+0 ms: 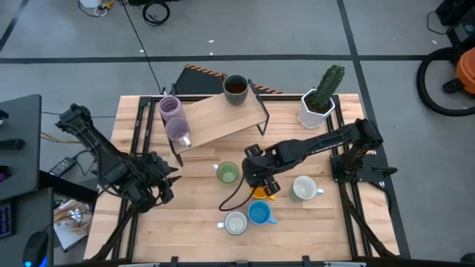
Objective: Place coffee mugs
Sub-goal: Put the blue-green mug on the shelf
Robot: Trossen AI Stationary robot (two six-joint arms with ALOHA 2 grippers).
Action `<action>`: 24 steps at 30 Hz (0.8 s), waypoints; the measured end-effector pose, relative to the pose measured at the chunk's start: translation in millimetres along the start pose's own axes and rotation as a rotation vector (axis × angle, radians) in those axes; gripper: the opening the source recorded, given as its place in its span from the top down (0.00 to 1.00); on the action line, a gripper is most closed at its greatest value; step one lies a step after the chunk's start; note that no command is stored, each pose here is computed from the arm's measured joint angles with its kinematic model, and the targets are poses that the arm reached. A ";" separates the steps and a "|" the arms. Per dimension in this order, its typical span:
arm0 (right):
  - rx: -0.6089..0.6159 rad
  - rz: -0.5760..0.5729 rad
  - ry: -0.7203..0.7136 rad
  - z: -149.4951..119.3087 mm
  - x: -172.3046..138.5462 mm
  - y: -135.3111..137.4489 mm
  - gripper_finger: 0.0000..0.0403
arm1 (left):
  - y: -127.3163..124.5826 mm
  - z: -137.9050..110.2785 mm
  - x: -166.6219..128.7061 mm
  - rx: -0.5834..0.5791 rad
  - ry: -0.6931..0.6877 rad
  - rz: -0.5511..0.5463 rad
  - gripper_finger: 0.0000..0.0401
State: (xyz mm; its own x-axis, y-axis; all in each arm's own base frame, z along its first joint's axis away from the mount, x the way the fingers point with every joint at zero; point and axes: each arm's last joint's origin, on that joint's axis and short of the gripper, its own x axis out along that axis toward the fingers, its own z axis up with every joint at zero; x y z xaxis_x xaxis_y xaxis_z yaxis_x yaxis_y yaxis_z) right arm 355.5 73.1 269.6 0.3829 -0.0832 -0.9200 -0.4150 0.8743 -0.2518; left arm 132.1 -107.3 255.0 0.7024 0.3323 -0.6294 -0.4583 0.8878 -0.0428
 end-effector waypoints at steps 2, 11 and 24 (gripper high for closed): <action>0.033 0.031 0.030 -3.5 0.7 0.8 0.46 | -0.1 0.0 0.0 0.000 0.000 -0.001 0.65; 0.107 0.136 0.106 -8.4 -0.1 15.6 0.48 | -0.6 -0.2 -0.1 0.011 0.005 -0.007 0.65; 0.350 0.111 0.268 -22.8 -13.9 28.0 0.50 | 0.0 5.6 4.6 0.265 -0.025 0.018 0.65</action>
State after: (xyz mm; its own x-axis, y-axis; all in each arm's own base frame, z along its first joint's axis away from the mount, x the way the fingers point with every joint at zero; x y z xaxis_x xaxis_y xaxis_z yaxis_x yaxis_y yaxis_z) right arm 319.8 87.8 268.5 0.1060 -0.0605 -0.9925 -0.1200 0.9901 -0.0732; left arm 138.4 -104.0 256.5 0.7101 0.3532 -0.6090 -0.3144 0.9331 0.1746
